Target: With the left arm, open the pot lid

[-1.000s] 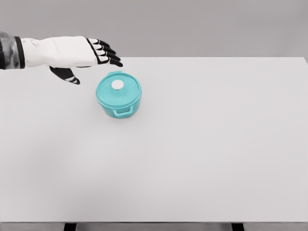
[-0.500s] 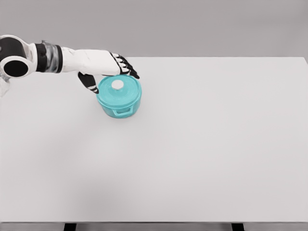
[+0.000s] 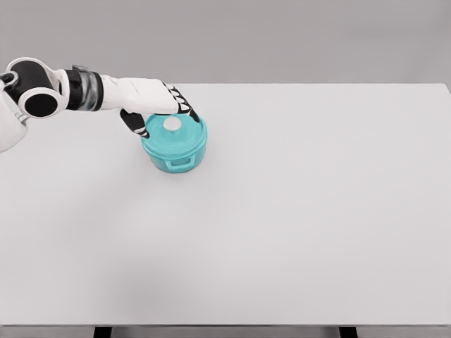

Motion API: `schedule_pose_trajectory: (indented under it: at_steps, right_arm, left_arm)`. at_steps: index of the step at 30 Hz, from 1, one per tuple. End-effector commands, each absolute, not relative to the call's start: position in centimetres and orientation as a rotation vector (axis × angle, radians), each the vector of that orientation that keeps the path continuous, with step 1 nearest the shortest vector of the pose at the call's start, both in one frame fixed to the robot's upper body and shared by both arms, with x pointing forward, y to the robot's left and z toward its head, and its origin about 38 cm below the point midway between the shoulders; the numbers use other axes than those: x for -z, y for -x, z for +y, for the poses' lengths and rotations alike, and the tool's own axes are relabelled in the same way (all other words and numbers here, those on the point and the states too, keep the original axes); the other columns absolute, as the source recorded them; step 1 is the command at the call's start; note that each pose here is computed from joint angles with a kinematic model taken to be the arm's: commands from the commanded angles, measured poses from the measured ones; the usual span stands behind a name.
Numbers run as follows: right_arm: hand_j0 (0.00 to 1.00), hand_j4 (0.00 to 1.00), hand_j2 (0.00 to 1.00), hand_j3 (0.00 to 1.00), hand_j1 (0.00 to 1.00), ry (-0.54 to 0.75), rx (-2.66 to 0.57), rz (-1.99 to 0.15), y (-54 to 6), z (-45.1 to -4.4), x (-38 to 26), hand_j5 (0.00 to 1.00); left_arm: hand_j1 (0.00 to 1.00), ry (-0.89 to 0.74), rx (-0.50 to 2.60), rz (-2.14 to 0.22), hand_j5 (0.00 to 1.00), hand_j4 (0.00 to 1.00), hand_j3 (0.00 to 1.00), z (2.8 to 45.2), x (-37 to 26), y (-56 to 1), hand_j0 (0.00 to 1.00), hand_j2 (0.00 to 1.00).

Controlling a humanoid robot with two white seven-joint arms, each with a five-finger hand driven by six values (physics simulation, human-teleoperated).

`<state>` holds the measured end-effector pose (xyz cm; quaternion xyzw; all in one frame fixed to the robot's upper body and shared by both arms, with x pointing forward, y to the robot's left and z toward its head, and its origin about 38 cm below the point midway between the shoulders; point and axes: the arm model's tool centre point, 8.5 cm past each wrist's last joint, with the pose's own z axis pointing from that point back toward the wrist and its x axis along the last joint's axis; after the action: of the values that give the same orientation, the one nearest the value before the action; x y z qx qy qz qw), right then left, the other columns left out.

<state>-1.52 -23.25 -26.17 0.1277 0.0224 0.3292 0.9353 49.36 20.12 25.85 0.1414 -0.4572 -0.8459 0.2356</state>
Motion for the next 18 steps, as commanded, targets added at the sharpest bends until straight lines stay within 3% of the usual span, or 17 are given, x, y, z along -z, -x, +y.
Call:
schedule_pose_trajectory:
  at_steps: [1,18]
  right_arm:
    - [1.00,1.00,1.00,1.00,1.00,-0.261,-0.673,0.045,1.5,-23.3,26.2,1.00]
    - [1.00,1.00,1.00,1.00,1.00,-0.261,-0.673,0.045,1.5,-23.3,26.2,1.00]
  left_arm:
    - [0.86,-0.387,2.317,-1.256,0.86,0.86,0.86,19.9,-25.8,-49.4,0.86,0.86]
    - [0.83,-0.421,2.312,-1.180,0.83,0.83,0.83,20.1,-24.3,-50.8,0.83,0.83]
